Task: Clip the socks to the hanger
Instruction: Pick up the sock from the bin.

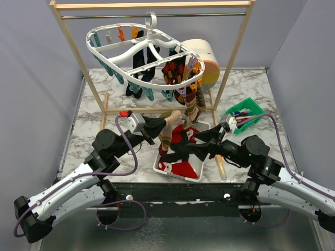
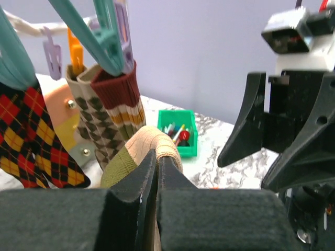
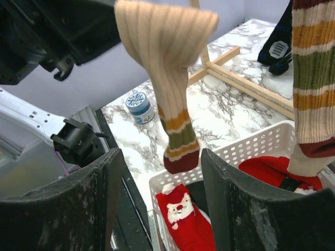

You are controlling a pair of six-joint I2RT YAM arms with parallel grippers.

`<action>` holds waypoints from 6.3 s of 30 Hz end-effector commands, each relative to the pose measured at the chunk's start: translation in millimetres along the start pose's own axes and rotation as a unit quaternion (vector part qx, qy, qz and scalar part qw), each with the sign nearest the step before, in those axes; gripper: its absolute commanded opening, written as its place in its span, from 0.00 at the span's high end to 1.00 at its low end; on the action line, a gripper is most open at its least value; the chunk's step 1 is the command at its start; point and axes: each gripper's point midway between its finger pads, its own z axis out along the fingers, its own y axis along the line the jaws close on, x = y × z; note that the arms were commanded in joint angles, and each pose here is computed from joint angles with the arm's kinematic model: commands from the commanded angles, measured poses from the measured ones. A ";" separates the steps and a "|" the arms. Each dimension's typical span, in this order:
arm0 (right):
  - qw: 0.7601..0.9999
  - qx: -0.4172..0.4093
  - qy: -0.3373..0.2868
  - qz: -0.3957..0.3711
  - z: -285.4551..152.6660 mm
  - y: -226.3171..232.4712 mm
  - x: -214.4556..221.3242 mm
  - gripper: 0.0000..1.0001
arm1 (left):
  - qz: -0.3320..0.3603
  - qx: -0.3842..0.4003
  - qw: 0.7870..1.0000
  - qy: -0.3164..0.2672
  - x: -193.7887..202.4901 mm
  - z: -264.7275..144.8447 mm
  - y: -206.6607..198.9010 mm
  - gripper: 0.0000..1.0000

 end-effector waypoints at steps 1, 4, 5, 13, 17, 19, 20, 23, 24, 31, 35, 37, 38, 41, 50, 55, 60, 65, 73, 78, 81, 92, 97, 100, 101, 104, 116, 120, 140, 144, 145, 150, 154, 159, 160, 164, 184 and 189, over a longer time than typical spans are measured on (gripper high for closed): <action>1.000 0.011 0.008 -0.006 -0.6 -8.8 22.0 0.34 | 0.021 -0.020 0.999 -0.044 -38.6 -0.3 6.4 1.00; 1.000 0.010 0.003 0.000 4.0 -11.3 31.0 0.33 | 0.031 -0.026 0.997 -0.058 -54.8 0.3 8.2 1.00; 1.000 0.008 -0.001 0.003 6.2 -11.4 32.2 0.32 | 0.033 -0.027 0.997 -0.063 -59.6 0.6 8.6 1.00; 0.999 -0.026 -0.026 0.031 22.1 0.8 27.8 0.30 | 0.037 -0.015 0.996 -0.075 -80.6 6.4 4.2 1.00; 0.999 -0.028 -0.022 0.034 27.3 1.4 29.8 0.31 | 0.036 -0.013 0.996 -0.075 -81.2 7.2 3.7 1.00; 0.998 -0.041 -0.021 0.035 29.4 6.0 29.7 0.31 | 0.037 -0.016 0.996 -0.074 -80.2 7.1 4.7 1.00; 0.998 -0.048 -0.024 0.038 30.1 8.8 28.3 0.31 | 0.037 -0.017 0.996 -0.074 -80.0 6.9 5.2 1.00; 0.997 -0.062 -0.026 0.045 32.4 14.8 24.7 0.31 | 0.036 -0.020 0.996 -0.073 -79.8 7.2 6.3 1.00; 0.997 -0.063 -0.025 0.047 33.1 15.5 24.2 0.31 | 0.036 -0.021 0.996 -0.073 -80.0 7.1 6.3 1.00; 0.997 -0.042 0.003 0.062 43.0 10.7 29.2 0.30 | 0.033 -0.018 0.997 -0.074 -80.7 8.3 5.6 1.00; 0.997 -0.038 0.012 0.068 47.0 9.2 34.4 0.31 | 0.032 -0.015 0.997 -0.075 -81.9 8.4 4.3 1.00; 0.997 -0.032 0.019 0.070 49.0 7.1 38.4 0.33 | 0.031 -0.015 0.997 -0.076 -82.8 8.1 4.0 1.00; 0.997 -0.033 0.020 0.071 49.8 7.2 39.1 0.34 | 0.031 -0.015 0.997 -0.076 -83.0 7.8 3.9 1.00; 0.996 -0.039 0.026 0.075 52.9 9.6 41.6 0.34 | 0.029 -0.014 0.996 -0.077 -84.3 7.8 3.7 1.00; 0.995 -0.029 0.040 0.082 61.1 5.9 48.8 0.37 | 0.028 -0.013 0.996 -0.081 -88.4 7.2 2.8 1.00; 0.995 -0.030 0.045 0.081 62.0 5.9 51.3 0.56 | 0.027 -0.012 0.996 -0.080 -87.5 7.3 2.5 1.00; 0.995 -0.028 0.051 0.083 64.9 5.8 53.2 0.68 | 0.025 -0.009 0.996 -0.079 -87.2 8.4 1.3 1.00; 0.994 -0.030 0.052 0.086 63.4 8.0 49.6 0.87 | 0.027 -0.013 0.997 -0.078 -85.3 6.9 2.6 1.00; 0.989 -0.015 0.077 0.122 27.3 12.9 42.8 1.00 | 0.044 -0.040 0.998 -0.032 -40.1 -0.1 14.9 0.59; 0.981 -0.018 0.137 0.133 -3.7 22.1 49.2 1.00 | 0.031 -0.050 0.998 -0.004 -6.4 -9.8 18.0 0.38; 0.975 -0.020 0.171 0.142 -18.5 28.0 52.2 1.00 | 0.013 -0.057 0.998 0.008 10.5 -16.5 18.7 0.27; 0.953 -0.012 0.175 0.247 -26.9 47.9 21.5 1.00 | 0.059 -0.120 0.991 0.022 31.3 -48.8 41.3 0.01; 0.938 -0.025 0.146 0.314 2.2 58.2 1.8 1.00 | 0.090 -0.099 0.991 -0.001 25.0 -63.2 33.4 0.01; 0.929 -0.011 0.124 0.348 17.4 54.9 -7.3 1.00 | 0.094 -0.042 0.994 -0.027 19.0 -68.5 11.7 0.01; 0.926 -0.007 0.114 0.360 21.5 53.4 -12.4 1.00 | 0.097 -0.024 0.994 -0.038 16.4 -70.3 4.7 0.01; 0.913 -0.002 0.095 0.397 30.2 47.7 -24.1 1.00 | 0.115 0.028 0.992 -0.049 15.8 -71.7 -13.3 0.01; 0.829 0.031 0.061 0.555 28.6 -2.7 -9.1 1.00 | 0.211 0.121 0.970 0.002 45.1 -51.9 -30.0 0.09; 0.818 0.028 0.067 0.571 30.7 -3.5 -5.3 1.00 | 0.234 0.140 0.962 0.008 46.3 -43.9 -32.6 0.16; 0.807 0.036 0.062 0.586 30.3 -11.1 1.4 1.00 | 0.257 0.181 0.949 0.004 34.2 -33.7 -43.5 0.49; 0.807 0.035 0.061 0.586 30.7 -11.1 0.7 1.00 | 0.259 0.186 0.948 0.008 36.4 -31.5 -43.8 0.51; 0.807 0.035 0.062 0.586 30.7 -10.6 0.5 1.00 | 0.259 0.188 0.947 0.009 36.9 -31.0 -44.5 0.51; 0.808 0.035 0.063 0.585 30.8 -10.9 1.5 1.00 | 0.258 0.194 0.946 0.015 41.1 -28.5 -45.5 0.58; 0.808 0.035 0.064 0.585 30.4 -10.6 1.6 1.00 | 0.258 0.195 0.946 0.016 42.0 -26.8 -45.3 0.66; 0.808 0.036 0.065 0.584 29.5 -10.4 3.4 1.00 | 0.256 0.197 0.946 0.015 40.0 -24.5 -46.5 0.78; 0.808 0.036 0.065 0.585 29.4 -10.5 3.0 1.00 | 0.255 0.197 0.946 0.015 40.1 -24.0 -46.6 0.79; 0.808 0.037 0.067 0.584 28.3 -10.3 4.6 1.00 | 0.251 0.202 0.947 0.016 41.0 -22.5 -48.2 0.86; 0.873 0.129 0.058 0.467 3.1 -29.8 -6.2 0.38 | 0.179 0.169 0.969 0.038 47.5 -25.6 -43.6 1.00; 0.909 0.201 0.050 0.362 -22.1 -49.6 -20.8 0.35 | 0.144 0.137 0.979 0.044 50.4 -30.5 -36.8 1.00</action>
